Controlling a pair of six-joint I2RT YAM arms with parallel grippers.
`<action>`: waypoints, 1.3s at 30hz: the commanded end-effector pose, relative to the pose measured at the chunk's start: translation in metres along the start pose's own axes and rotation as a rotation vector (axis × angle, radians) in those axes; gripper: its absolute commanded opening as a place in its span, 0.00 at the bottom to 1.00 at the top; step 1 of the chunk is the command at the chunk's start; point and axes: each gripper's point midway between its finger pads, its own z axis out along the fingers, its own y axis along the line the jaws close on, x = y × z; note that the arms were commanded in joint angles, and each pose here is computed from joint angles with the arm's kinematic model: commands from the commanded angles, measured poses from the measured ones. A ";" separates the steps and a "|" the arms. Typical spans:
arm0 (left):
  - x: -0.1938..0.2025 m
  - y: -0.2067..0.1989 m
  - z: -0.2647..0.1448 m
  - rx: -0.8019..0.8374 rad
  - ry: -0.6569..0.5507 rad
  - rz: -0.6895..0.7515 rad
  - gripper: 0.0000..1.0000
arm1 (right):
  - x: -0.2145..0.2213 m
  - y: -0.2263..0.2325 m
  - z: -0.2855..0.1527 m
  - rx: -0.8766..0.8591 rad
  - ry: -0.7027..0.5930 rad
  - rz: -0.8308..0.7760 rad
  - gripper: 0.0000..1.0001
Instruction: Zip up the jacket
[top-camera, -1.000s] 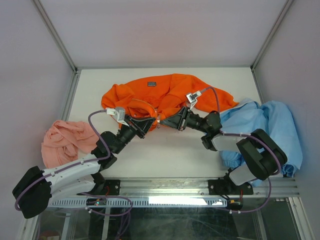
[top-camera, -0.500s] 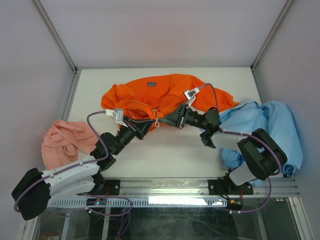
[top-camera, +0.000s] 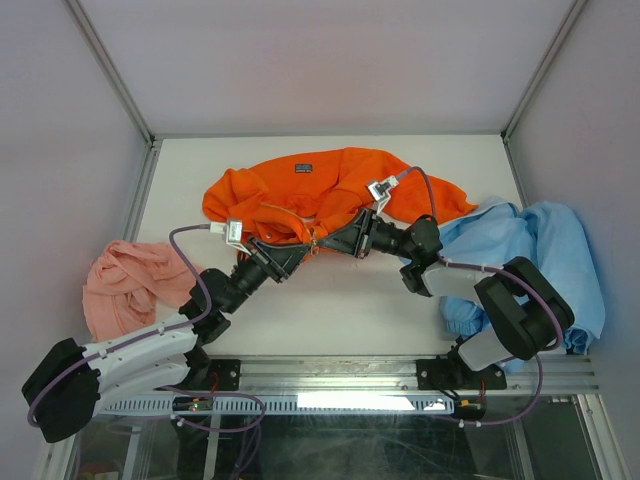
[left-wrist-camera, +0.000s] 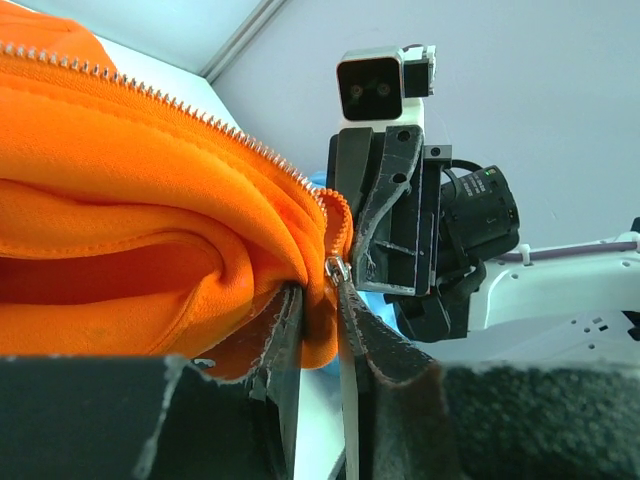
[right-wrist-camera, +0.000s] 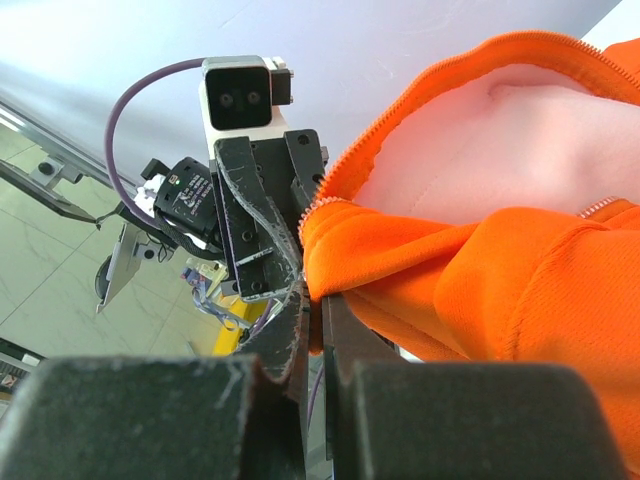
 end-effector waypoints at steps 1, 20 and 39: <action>-0.001 -0.031 -0.006 0.132 0.019 -0.073 0.20 | -0.009 0.016 0.003 -0.063 -0.038 -0.081 0.00; 0.039 -0.005 -0.008 0.074 0.264 -0.151 0.00 | -0.039 -0.002 0.011 0.038 -0.043 -0.174 0.00; 0.036 0.005 -0.009 0.052 0.320 -0.251 0.00 | -0.032 -0.026 -0.057 0.436 0.153 -0.694 0.68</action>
